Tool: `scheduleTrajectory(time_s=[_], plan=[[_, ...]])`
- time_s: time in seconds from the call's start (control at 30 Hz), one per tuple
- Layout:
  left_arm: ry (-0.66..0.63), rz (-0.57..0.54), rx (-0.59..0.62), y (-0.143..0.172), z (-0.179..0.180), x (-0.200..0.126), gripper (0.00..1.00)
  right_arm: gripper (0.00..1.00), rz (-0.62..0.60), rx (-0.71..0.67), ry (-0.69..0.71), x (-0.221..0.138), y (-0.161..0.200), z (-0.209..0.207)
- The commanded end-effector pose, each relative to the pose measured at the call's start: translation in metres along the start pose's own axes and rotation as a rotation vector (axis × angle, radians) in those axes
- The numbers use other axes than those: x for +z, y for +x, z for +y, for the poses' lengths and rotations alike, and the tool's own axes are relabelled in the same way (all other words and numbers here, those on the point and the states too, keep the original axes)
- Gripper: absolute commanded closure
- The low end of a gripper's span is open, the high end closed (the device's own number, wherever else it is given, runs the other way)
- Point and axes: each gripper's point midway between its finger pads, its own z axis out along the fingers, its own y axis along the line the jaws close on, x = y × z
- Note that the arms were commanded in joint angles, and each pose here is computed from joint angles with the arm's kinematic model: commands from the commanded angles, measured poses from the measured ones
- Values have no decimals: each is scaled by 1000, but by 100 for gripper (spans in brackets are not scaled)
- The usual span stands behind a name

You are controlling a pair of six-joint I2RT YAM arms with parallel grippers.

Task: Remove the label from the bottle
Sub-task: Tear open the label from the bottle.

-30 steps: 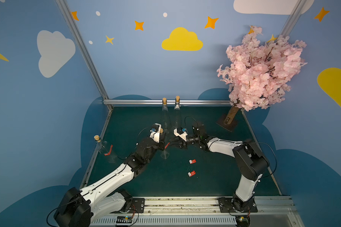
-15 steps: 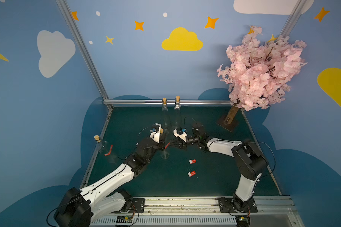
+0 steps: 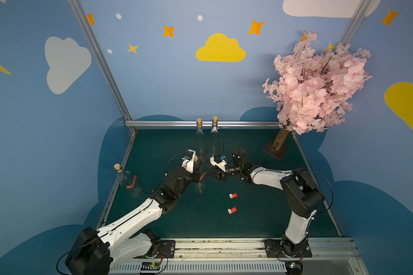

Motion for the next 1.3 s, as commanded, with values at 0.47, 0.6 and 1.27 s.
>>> scheduleTrajectory(time_s=[0.47, 0.6, 1.27], plan=[[24, 10, 2, 2, -6, 0, 97, 95, -8, -3, -19, 3, -5, 0], [17, 15, 6, 4, -4, 0, 97, 98, -7, -2, -17, 3, -6, 1], [-33, 30, 13, 6, 4, 1, 97, 100, -1, -1, -2, -3, -6, 11]])
